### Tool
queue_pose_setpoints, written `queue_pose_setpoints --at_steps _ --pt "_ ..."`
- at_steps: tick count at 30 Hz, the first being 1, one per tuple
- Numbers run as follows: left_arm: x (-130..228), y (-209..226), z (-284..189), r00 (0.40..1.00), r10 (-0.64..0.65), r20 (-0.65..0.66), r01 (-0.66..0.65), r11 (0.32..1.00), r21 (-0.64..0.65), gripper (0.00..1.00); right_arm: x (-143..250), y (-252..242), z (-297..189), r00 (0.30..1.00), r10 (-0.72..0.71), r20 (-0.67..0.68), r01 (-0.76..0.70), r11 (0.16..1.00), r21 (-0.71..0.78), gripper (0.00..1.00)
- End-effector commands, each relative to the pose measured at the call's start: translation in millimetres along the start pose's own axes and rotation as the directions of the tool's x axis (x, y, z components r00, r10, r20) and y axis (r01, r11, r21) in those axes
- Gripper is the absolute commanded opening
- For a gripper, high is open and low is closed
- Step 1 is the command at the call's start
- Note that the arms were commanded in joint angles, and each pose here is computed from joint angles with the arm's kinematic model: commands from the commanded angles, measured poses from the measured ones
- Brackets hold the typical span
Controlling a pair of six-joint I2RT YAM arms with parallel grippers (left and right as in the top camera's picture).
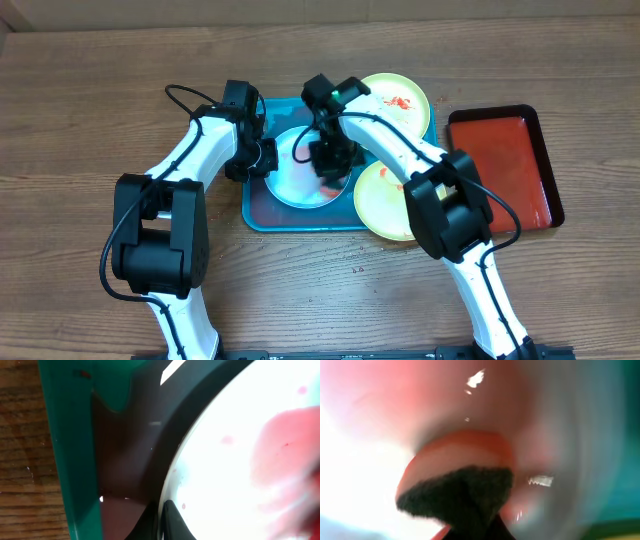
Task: Clean dirty plates on tray and stack at the side
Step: 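Scrub the white plate with the sponge while the left gripper holds it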
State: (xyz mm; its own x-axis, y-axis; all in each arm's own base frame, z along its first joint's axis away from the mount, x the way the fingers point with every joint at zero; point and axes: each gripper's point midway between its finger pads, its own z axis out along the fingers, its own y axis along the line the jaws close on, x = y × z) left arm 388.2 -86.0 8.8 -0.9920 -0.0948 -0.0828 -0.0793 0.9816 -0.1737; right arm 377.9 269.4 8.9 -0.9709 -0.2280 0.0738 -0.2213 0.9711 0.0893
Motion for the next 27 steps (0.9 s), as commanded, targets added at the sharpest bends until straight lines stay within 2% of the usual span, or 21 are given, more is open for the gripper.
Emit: queue_pose_setpoints --at_steps 1,8,14,18,22,27 --pt "8.4 7.6 10.6 0.999 0.027 -0.032 -0.028 0.999 -0.033 0.04 -20.8 -51.0 3.2 0.994 -0.077 0.083 0.049 0.953 0.298 0.04" --pt "8.3 7.5 10.6 0.999 0.027 -0.032 -0.028 0.999 -0.033 0.04 -50.7 -26.2 2.7 0.967 -0.132 0.220 0.067 0.958 0.280 0.04" --pt "8.3 7.5 10.6 0.999 0.034 -0.032 -0.035 0.999 -0.032 0.04 -73.0 11.5 11.8 0.943 -0.130 0.305 0.101 0.989 0.109 0.04" --pt "8.3 7.5 10.6 0.999 0.034 -0.032 -0.035 0.999 -0.032 0.04 -72.1 46.4 25.3 0.949 -0.128 0.289 0.158 0.984 -0.081 0.04" --pt "8.3 7.5 10.6 0.999 0.034 -0.032 -0.035 0.999 -0.033 0.04 -59.8 78.5 27.3 0.959 -0.142 0.244 0.207 0.942 -0.266 0.04" --pt "7.8 7.4 10.6 0.999 0.034 -0.030 -0.035 0.999 -0.032 0.04 -42.1 93.5 24.1 0.971 -0.156 0.180 0.213 0.908 -0.361 0.04"
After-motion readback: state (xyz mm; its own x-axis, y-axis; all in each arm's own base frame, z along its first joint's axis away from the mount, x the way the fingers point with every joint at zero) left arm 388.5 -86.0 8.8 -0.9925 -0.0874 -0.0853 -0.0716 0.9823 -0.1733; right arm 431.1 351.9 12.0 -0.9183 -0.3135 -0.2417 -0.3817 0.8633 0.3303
